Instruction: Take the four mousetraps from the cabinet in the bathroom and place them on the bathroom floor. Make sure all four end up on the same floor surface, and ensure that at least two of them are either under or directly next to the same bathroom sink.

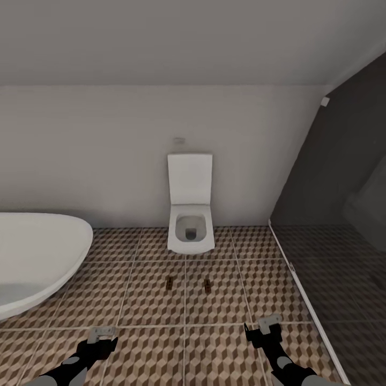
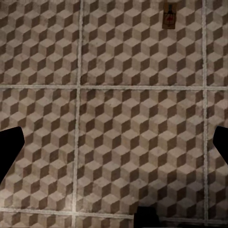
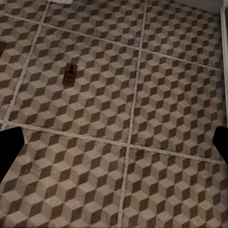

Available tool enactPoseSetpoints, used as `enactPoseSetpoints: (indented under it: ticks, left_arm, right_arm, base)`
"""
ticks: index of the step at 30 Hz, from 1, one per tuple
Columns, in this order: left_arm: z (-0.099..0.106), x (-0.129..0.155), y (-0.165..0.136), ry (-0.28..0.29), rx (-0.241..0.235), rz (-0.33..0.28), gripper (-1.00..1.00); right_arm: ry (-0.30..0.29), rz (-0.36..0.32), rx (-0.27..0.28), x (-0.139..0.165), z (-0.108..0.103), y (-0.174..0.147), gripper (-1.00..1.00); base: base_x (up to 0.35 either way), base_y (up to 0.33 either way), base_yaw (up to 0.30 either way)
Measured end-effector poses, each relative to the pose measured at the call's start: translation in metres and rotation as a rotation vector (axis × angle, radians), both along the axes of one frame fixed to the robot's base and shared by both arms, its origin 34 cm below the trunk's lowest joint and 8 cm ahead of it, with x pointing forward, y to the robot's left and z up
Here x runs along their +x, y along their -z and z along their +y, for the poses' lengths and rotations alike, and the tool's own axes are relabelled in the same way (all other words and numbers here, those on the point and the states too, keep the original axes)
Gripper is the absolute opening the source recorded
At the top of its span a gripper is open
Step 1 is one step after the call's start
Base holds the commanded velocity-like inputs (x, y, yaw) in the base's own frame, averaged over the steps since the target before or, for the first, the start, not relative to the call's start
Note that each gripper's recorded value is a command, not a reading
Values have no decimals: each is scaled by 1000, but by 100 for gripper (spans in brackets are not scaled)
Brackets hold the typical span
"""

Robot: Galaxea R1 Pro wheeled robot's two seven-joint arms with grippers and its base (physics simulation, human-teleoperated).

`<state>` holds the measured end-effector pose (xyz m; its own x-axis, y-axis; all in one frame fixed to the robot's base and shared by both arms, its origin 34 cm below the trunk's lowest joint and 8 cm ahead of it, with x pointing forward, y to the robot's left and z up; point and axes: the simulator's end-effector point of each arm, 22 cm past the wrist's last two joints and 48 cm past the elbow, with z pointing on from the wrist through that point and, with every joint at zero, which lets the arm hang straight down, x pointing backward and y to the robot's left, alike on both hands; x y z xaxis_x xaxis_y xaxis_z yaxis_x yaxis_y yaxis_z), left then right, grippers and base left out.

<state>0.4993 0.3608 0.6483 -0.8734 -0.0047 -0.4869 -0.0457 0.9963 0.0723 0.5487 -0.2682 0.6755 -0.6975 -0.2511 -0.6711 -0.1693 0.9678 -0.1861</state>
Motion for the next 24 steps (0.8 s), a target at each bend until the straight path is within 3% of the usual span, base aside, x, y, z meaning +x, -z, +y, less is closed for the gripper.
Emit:
enactPoseSetpoints:
  ticks: [24]
  left_arm:
    - [0, 12, -14, 0, 0, -35, 100]
  right_arm:
    - [-1, -33, 1, 11, 1, -15, 100]
  base:
    - [0, 0, 0]
